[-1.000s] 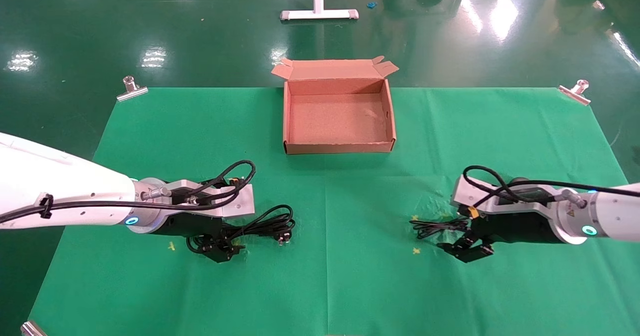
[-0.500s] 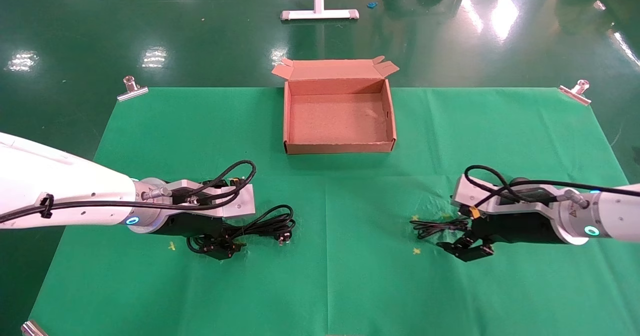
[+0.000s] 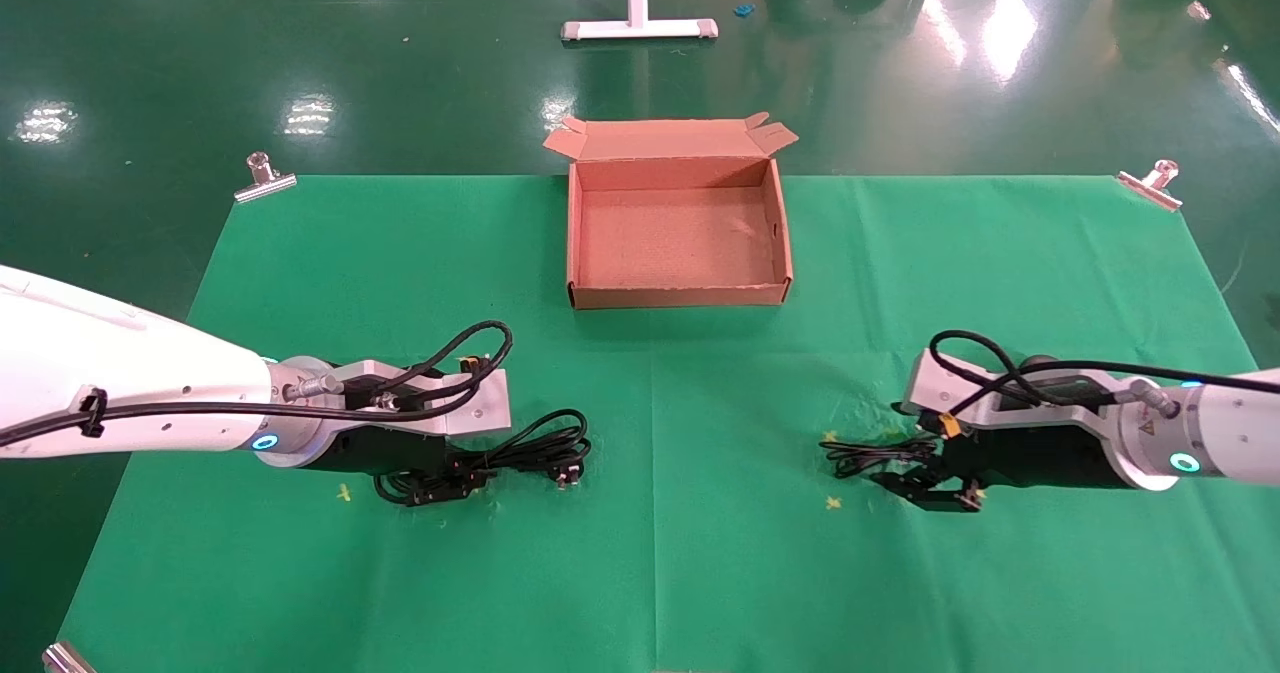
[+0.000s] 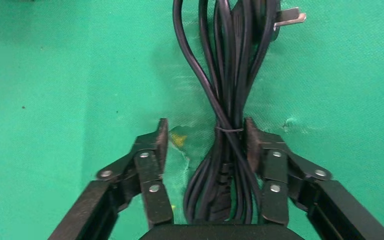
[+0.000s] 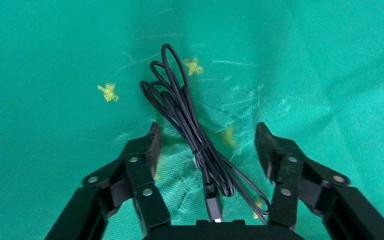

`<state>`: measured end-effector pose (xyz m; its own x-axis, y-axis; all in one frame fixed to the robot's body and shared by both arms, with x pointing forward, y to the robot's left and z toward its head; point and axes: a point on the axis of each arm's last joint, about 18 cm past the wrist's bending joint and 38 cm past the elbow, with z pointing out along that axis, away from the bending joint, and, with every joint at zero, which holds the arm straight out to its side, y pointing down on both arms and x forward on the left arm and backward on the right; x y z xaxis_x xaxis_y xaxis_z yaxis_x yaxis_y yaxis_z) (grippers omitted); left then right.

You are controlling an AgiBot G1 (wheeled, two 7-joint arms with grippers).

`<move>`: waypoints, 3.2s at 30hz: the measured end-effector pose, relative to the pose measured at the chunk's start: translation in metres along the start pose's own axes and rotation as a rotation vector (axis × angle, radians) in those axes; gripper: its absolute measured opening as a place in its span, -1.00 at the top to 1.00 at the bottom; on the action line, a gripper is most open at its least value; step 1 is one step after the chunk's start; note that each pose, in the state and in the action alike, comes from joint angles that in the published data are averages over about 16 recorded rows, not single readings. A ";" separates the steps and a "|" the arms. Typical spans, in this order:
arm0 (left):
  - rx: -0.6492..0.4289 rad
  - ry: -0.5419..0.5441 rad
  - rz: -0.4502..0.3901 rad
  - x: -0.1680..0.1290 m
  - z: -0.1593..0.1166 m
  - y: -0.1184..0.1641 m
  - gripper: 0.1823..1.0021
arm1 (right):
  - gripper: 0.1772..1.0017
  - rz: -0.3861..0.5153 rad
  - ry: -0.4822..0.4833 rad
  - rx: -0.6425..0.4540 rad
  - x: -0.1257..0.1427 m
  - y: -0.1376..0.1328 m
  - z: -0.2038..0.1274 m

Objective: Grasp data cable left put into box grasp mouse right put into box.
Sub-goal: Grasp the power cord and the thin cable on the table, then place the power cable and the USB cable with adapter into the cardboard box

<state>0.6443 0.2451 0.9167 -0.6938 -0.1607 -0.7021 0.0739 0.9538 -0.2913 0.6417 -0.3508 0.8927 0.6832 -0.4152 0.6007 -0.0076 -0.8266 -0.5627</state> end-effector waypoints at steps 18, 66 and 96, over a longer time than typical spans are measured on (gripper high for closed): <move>0.000 0.000 0.000 0.000 0.000 0.000 0.68 | 0.53 0.000 -0.001 0.001 0.000 0.000 0.000; 0.285 -0.334 0.110 -0.124 0.025 -0.147 0.80 | 0.91 0.155 0.361 0.278 0.138 -0.042 -0.179; 0.091 -0.525 -0.147 -0.213 -0.074 -0.026 -0.08 | 0.91 0.021 0.329 0.462 0.150 -0.158 -0.147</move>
<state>0.7371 0.2737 1.1213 -0.2528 -0.4174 -0.8729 0.0810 0.8899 -0.4490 0.6381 -0.3381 1.1555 0.4223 -0.5875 0.6903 0.3521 -0.5954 -0.7221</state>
